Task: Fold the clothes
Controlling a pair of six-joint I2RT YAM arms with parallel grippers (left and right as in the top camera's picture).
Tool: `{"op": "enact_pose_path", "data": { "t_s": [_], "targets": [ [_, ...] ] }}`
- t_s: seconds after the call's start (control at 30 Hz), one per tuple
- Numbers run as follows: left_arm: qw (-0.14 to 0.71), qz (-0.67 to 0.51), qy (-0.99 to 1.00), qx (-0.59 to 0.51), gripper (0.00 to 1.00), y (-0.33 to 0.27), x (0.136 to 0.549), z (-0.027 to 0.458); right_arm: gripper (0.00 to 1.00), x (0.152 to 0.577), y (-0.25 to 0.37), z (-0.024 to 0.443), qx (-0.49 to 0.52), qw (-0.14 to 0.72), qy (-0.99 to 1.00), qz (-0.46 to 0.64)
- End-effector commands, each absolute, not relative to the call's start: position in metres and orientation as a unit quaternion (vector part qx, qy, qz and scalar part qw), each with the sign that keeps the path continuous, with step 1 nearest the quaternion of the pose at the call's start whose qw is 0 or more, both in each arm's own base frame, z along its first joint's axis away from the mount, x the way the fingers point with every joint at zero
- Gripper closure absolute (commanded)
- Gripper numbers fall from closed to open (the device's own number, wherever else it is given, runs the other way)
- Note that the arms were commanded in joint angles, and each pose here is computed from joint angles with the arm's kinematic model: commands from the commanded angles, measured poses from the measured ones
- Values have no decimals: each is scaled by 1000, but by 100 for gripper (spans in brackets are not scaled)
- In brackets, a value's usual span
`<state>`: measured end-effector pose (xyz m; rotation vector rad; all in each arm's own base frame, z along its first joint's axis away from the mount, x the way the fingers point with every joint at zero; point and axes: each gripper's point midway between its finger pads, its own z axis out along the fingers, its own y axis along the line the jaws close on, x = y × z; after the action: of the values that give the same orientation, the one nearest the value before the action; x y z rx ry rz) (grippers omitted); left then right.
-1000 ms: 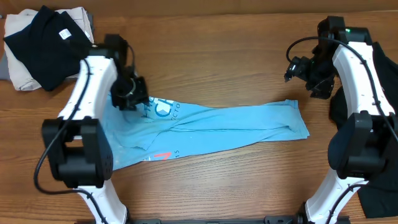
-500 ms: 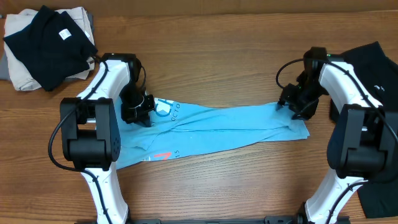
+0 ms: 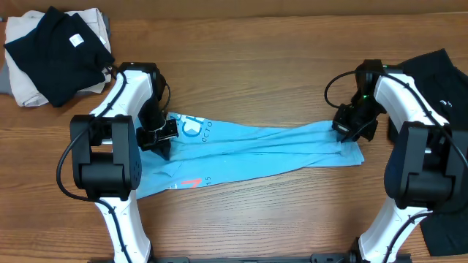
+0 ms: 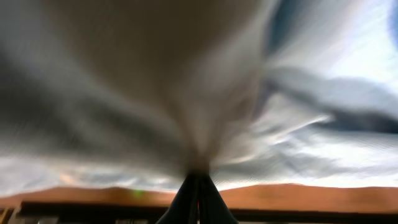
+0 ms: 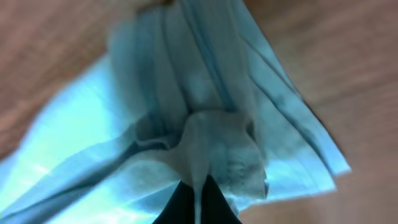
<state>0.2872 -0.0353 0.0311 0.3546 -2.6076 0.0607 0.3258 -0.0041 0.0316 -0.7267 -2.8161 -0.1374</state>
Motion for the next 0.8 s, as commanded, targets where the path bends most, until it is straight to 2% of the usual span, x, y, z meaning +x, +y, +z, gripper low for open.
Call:
{"op": "enact_pose_path", "data": {
  "t_s": [0.0, 0.2, 0.4, 0.43, 0.47, 0.5, 0.6, 0.77],
  "targets": [
    [233, -49, -957, 165, 96, -11, 282, 50, 96, 333, -12, 45, -251, 105, -962, -27],
    [213, -108, -952, 190, 96, 8, 270, 82, 96, 310, -18, 53, -253, 149, -956, 3],
    [225, -113, -947, 197, 96, 9, 263, 83, 96, 296, -20, 56, -259, 174, -950, 18],
    [230, -115, -946, 197, 96, 9, 260, 82, 93, 296, -20, 56, -259, 174, -950, 18],
    [236, -116, -945, 196, 96, 9, 256, 80, 87, 296, -20, 54, -258, 174, -950, 18],
    [241, -117, -943, 195, 96, 9, 253, 77, 74, 296, -20, 54, -259, 174, -950, 18],
    [256, -111, -940, 196, 96, 6, 242, 65, 1, 294, -25, 51, -256, 173, -950, 33],
    [240, -53, -954, 172, 96, -10, 253, 52, 0, 300, -29, 49, -274, 157, -948, 44]
  ]
}}
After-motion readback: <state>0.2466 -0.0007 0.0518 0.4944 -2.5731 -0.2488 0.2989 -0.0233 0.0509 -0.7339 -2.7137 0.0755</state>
